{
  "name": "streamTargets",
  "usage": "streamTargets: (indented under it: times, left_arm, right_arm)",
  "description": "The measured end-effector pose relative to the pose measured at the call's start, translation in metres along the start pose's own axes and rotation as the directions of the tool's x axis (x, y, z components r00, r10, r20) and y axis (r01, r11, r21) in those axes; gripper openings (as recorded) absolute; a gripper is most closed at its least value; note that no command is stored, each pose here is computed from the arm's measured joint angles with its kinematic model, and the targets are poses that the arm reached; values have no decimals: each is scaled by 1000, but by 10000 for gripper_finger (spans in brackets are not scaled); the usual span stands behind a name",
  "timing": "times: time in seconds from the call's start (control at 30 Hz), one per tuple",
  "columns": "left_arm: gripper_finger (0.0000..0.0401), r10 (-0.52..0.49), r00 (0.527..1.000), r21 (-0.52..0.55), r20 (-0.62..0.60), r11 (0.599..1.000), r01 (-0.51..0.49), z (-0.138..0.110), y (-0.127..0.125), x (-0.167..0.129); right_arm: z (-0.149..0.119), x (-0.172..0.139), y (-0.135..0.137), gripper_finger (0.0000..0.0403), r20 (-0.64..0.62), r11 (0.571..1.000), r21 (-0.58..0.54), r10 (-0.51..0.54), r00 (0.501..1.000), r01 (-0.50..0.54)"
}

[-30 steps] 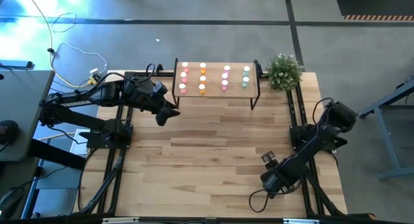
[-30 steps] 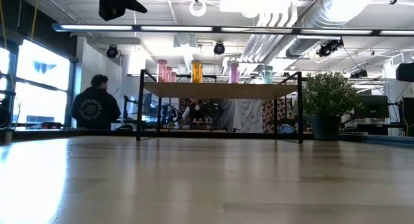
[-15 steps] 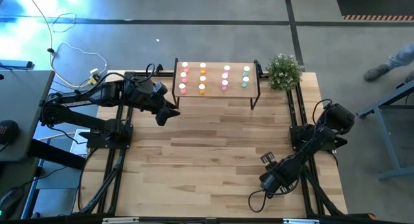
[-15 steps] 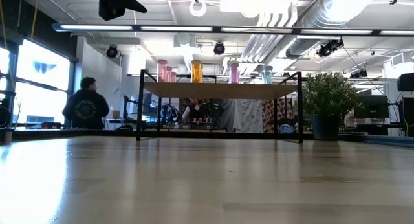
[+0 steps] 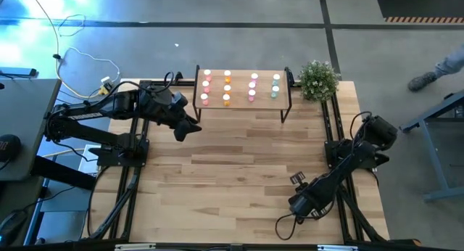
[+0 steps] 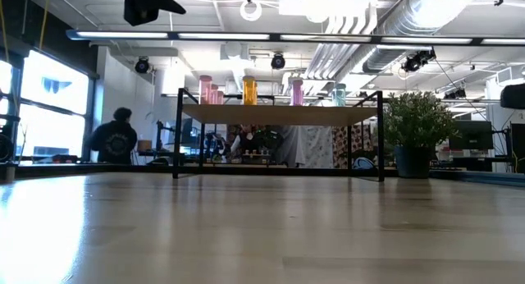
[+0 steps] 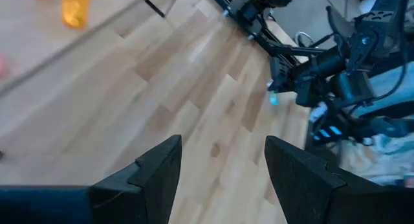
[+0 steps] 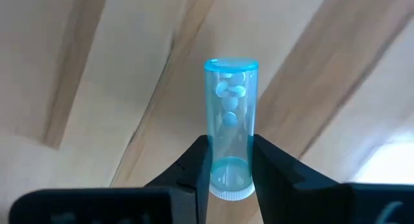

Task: Pick and place medicine bottles onto shelf by color
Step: Put the blue pill bottle on the shelf aligned with the other blue pill bottles

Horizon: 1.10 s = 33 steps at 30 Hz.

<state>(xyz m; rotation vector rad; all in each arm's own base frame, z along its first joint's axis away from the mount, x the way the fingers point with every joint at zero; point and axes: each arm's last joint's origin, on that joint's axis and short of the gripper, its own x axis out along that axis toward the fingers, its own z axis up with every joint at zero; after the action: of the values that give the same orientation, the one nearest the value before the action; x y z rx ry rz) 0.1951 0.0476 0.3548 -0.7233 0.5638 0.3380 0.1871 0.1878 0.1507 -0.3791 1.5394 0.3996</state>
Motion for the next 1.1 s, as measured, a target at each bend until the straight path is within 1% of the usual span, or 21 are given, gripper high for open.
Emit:
streamTargets:
  times: [0.17,0.37,0.53,0.67,0.8,0.93,1.03,1.1]
  left_arm:
    - [211,-51,998,-60,-38,997,49,-1,-1,0]
    - [211,-103,992,-89,-76,991,96,-2,-3,0]
    - [211,-152,982,-126,-112,982,138,-3,-4,-1]
    - [211,-177,975,-212,-130,966,147,-4,-5,-1]
    - [211,-213,965,-324,-154,933,154,-4,-6,-1]
    - [211,-247,959,-392,-137,903,177,-3,-10,-1]
    - [211,-284,953,-425,-108,879,214,0,-16,1]
    - [211,-309,947,-446,-90,863,239,2,-20,3]
  right_arm:
    - [18,-16,-12,79,84,997,49,-60,995,57]
    - [43,-45,-35,79,197,986,134,-125,972,99]
    - [64,-77,-57,79,302,971,186,-205,931,153]
    - [76,-104,-75,79,372,951,212,-293,881,226]
    - [84,-130,-92,79,421,925,210,-378,825,317]
    - [87,-151,-110,79,440,887,204,-462,770,415]
    - [88,-162,-122,79,442,857,150,-504,742,492]
    - [88,-168,-129,79,442,834,95,-525,728,544]
